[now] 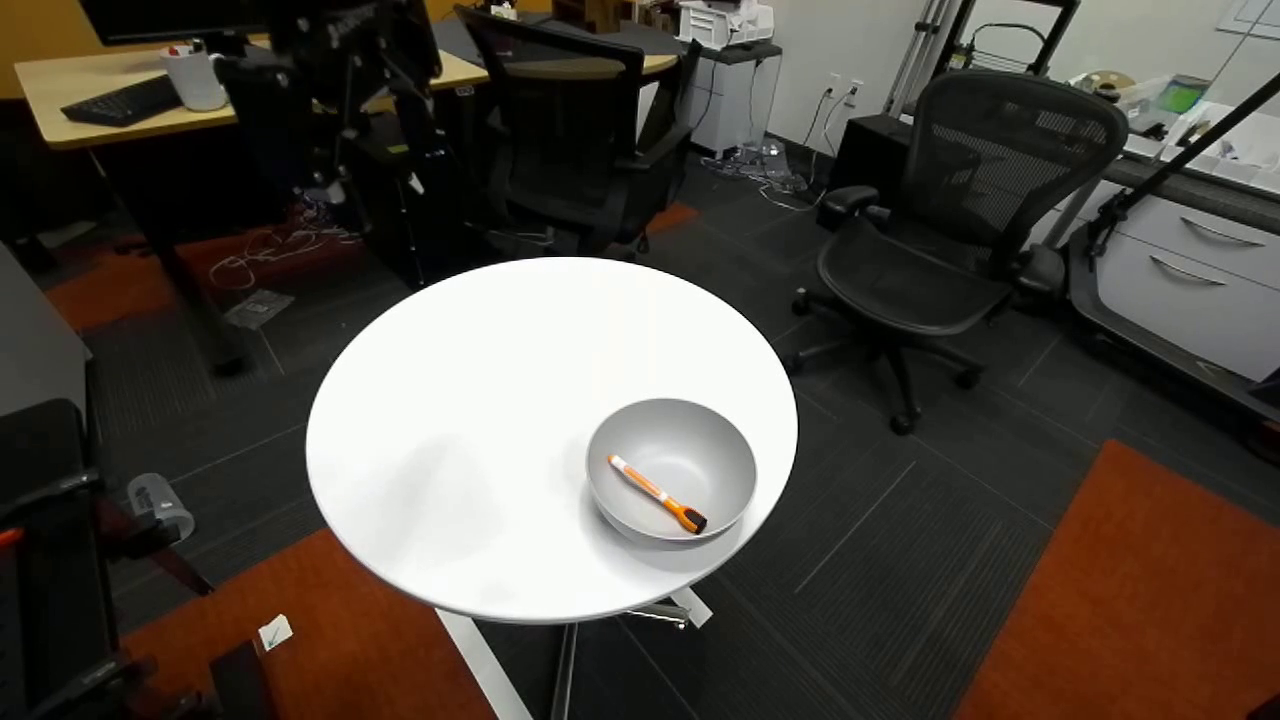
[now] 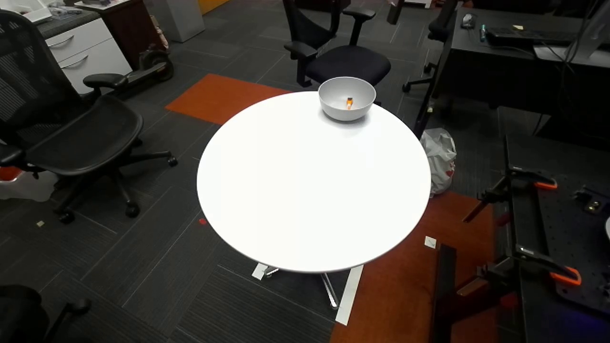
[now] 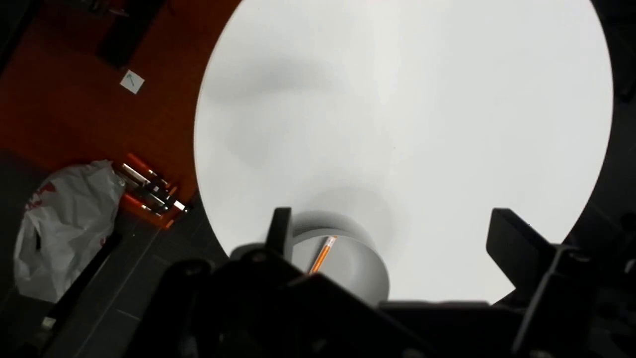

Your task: Remove the orange object from the grey bowl

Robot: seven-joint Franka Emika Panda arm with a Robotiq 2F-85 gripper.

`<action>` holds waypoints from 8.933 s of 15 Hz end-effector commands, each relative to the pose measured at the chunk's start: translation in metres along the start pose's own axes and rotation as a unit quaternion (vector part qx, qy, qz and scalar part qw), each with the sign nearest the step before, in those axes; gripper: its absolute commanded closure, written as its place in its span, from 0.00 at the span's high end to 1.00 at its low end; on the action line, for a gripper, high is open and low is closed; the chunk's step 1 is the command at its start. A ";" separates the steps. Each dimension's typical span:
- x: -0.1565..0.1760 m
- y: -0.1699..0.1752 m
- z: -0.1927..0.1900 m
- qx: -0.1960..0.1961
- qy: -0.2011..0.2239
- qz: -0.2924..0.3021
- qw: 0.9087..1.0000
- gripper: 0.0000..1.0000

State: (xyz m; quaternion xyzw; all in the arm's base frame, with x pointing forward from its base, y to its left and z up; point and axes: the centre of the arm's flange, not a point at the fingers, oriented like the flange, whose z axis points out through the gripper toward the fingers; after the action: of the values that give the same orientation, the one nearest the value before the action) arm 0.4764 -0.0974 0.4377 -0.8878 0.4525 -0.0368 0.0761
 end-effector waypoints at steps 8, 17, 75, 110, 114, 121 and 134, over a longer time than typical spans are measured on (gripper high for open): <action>0.076 0.012 0.053 0.018 0.049 0.228 0.972 1.00; 0.093 0.023 0.076 -0.003 0.044 0.249 0.968 1.00; 0.211 -0.002 0.298 -0.108 0.050 0.317 0.941 0.66; -0.021 -0.025 0.154 -0.119 0.129 0.200 0.964 0.03; -0.046 -0.046 0.176 -0.106 0.114 0.127 0.980 0.03; -0.078 -0.070 0.217 -0.118 0.090 0.030 0.988 0.03; -0.074 -0.090 0.233 -0.136 0.093 -0.037 0.986 0.67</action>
State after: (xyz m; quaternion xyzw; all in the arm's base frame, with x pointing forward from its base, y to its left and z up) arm 0.5269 0.0467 0.2199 -0.8921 0.4396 -0.0548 -0.0883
